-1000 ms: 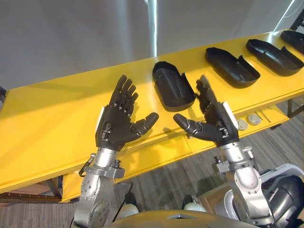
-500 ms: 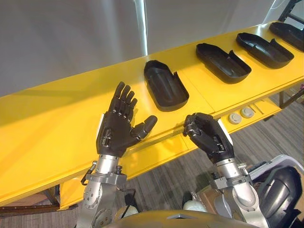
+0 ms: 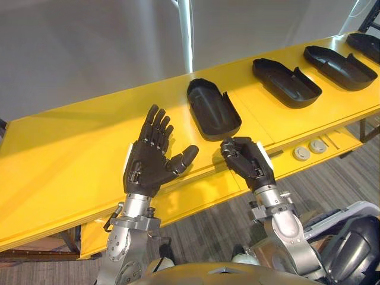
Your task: Walk over and take three plastic housings, then place them on the shelf
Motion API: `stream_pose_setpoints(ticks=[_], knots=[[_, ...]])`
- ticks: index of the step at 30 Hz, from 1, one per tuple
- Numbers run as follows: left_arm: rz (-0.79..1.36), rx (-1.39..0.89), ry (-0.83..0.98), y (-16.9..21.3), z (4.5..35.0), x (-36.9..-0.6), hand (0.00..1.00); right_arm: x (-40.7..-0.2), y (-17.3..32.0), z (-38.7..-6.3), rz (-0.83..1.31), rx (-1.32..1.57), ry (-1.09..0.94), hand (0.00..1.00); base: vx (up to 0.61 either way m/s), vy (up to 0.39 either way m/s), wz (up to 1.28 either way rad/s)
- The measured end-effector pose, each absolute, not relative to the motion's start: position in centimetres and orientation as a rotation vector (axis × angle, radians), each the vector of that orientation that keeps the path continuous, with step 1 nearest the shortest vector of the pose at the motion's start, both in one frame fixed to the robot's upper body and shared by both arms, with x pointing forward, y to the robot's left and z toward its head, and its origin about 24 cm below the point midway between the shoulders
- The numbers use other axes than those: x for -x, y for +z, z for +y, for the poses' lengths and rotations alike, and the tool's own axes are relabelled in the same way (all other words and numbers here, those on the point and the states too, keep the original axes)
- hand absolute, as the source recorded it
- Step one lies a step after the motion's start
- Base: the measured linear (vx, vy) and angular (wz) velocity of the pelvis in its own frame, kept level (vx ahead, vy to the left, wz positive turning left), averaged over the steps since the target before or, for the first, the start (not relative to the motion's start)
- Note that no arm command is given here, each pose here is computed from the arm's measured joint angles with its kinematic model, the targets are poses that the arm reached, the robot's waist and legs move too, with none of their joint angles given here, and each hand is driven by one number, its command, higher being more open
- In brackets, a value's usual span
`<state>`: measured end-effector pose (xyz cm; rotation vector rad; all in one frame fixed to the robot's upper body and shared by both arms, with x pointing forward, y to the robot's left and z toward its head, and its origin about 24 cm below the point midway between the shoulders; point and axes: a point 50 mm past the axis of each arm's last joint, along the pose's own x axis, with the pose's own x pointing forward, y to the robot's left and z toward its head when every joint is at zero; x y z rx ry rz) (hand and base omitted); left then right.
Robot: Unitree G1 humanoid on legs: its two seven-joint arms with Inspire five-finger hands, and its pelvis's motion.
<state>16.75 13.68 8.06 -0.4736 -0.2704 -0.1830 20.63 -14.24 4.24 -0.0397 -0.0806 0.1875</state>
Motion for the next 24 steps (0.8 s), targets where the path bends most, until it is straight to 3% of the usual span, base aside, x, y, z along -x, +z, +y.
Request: stream_pose_setpoints(ticks=[24], knots=[[-0.273, 0.466, -0.217, 7.9, 13.5, -16.8, 1.0, -23.4, 2.2, -14.1, 0.03, 0.06, 0.11, 0.0, -0.01, 0.003, 0.04]])
